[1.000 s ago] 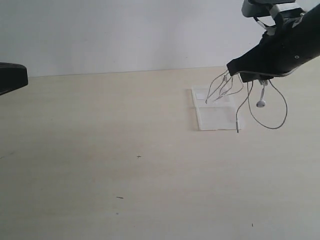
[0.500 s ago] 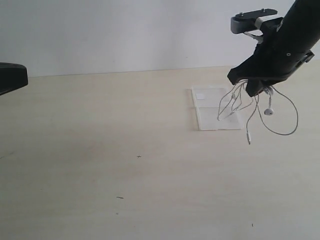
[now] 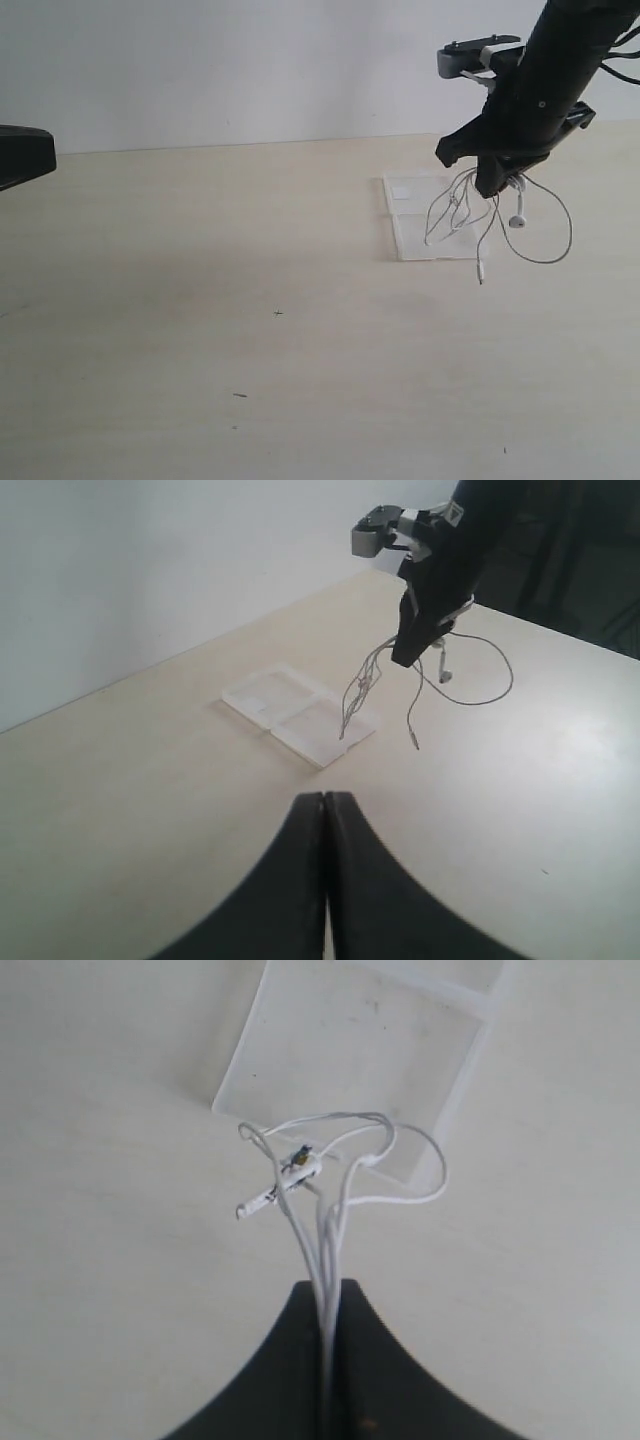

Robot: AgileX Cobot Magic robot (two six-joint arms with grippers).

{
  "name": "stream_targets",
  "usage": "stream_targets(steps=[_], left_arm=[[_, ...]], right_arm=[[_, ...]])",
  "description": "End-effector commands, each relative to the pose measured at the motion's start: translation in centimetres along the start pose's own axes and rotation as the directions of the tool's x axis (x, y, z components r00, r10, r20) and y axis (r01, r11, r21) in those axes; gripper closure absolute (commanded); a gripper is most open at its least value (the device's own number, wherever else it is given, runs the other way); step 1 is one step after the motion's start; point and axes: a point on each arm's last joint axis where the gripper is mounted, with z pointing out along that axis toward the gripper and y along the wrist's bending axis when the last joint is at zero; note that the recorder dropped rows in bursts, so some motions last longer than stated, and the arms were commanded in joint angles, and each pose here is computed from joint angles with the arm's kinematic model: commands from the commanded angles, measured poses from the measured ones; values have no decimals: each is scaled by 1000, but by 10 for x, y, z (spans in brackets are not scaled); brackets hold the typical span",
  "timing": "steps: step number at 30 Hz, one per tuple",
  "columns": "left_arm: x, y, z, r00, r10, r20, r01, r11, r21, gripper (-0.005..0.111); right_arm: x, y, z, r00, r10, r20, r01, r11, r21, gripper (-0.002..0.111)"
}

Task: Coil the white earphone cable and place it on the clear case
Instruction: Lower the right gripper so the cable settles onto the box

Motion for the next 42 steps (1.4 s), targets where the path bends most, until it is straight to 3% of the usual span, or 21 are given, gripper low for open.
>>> stream_targets(steps=[1,8,22,33,42], left_arm=[[0,-2,0,1000,-9,2,9,1000,24,107],[0,-4,0,1000,-9,1,9,999,41,107],[1,-6,0,1000,-10,-2,10,998,67,107],[1,-6,0,1000,-10,-2,10,998,67,107],[1,-7,0,1000,-10,-2,10,998,69,107]], right_arm=[[-15,-5,0,1000,-3,5,3,1000,11,108],[-30,-10,13,998,-11,-62,12,1000,15,108],[-58,-18,50,998,-17,-53,18,1000,20,108],[-70,-19,33,1000,-22,18,21,999,34,108],[-75,-20,46,998,-31,48,29,999,40,108]])
